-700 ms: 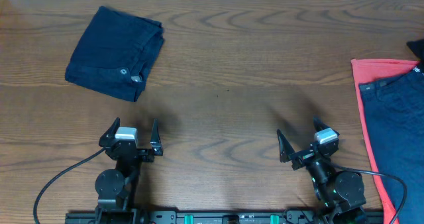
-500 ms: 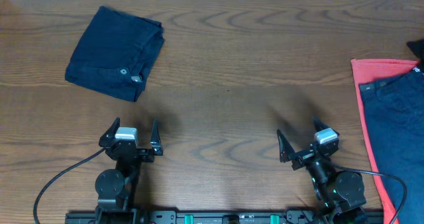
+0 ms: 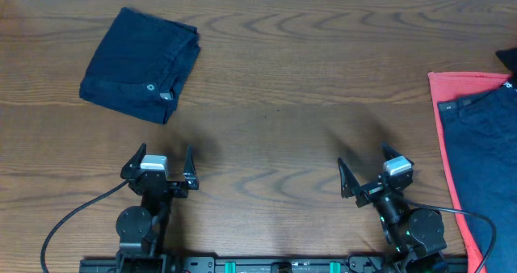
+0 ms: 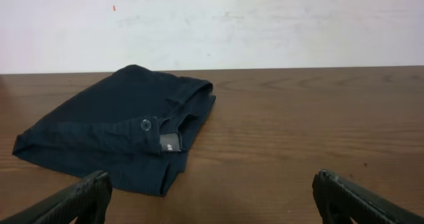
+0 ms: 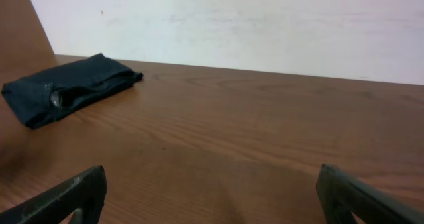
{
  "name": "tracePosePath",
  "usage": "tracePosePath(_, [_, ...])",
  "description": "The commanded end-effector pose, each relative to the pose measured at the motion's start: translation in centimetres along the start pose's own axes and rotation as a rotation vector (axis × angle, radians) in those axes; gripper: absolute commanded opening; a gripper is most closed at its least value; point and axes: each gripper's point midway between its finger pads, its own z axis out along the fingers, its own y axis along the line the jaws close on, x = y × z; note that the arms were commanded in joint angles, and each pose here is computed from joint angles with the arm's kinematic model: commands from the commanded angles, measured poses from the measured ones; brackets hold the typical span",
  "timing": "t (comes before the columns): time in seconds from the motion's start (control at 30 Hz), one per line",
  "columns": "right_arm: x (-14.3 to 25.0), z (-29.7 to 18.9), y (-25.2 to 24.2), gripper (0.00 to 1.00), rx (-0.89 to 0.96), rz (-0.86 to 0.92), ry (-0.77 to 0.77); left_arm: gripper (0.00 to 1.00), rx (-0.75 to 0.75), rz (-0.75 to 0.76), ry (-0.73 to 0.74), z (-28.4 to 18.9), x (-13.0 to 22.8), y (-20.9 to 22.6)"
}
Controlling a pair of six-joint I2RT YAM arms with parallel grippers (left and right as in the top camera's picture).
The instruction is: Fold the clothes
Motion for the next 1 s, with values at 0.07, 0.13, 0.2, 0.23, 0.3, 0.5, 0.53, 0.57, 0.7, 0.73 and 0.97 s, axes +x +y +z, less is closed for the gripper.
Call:
tracePosePath(0.07, [0.05, -0.02, -0.19, 0.99, 0.007, -0.005, 0.0, 0.98, 0.012, 0.0, 0.033, 0.17, 1.46, -0.17])
tracePosePath(0.13, [0.05, -0.02, -0.19, 0.99, 0.007, -0.005, 0.0, 0.98, 0.012, 0.0, 0.033, 0.17, 1.46, -0.17])
tracePosePath(0.2, [0.05, -0.02, -0.19, 0.99, 0.007, -0.005, 0.0, 0.98, 0.012, 0.0, 0.033, 0.17, 1.46, -0.17])
tracePosePath(0.23, [0.05, -0.02, -0.19, 0.99, 0.007, -0.005, 0.0, 0.98, 0.012, 0.0, 0.033, 0.17, 1.46, -0.17])
tracePosePath(0.3, [0.05, -0.02, -0.19, 0.99, 0.007, -0.005, 0.0, 0.98, 0.012, 0.0, 0.033, 0.17, 1.46, -0.17])
tracePosePath(0.5, [0.05, -0.02, -0.19, 0.99, 0.007, -0.005, 0.0, 0.98, 0.012, 0.0, 0.033, 0.17, 1.46, -0.17])
tracePosePath(0.53, [0.05, -0.02, -0.19, 0.99, 0.007, -0.005, 0.0, 0.98, 0.012, 0.0, 0.033, 0.17, 1.46, -0.17])
tracePosePath(0.57, [0.05, -0.02, -0.19, 0.99, 0.007, -0.005, 0.0, 0.98, 0.012, 0.0, 0.033, 0.17, 1.46, -0.17])
tracePosePath(0.7, [-0.15, -0.02, -0.18, 0.99, 0.007, -0.005, -0.008, 0.98, 0.012, 0.0, 0.033, 0.17, 1.46, -0.17])
tracePosePath(0.73, [-0.04, -0.02, -0.19, 0.99, 0.007, -0.005, -0.003, 0.98, 0.012, 0.0, 0.033, 0.17, 1.46, -0.17])
tracePosePath(0.97, [-0.1, -0.02, -0.05, 0.99, -0.001, -0.004, -0.006, 0.98, 0.012, 0.0, 0.033, 0.17, 1.46, -0.17])
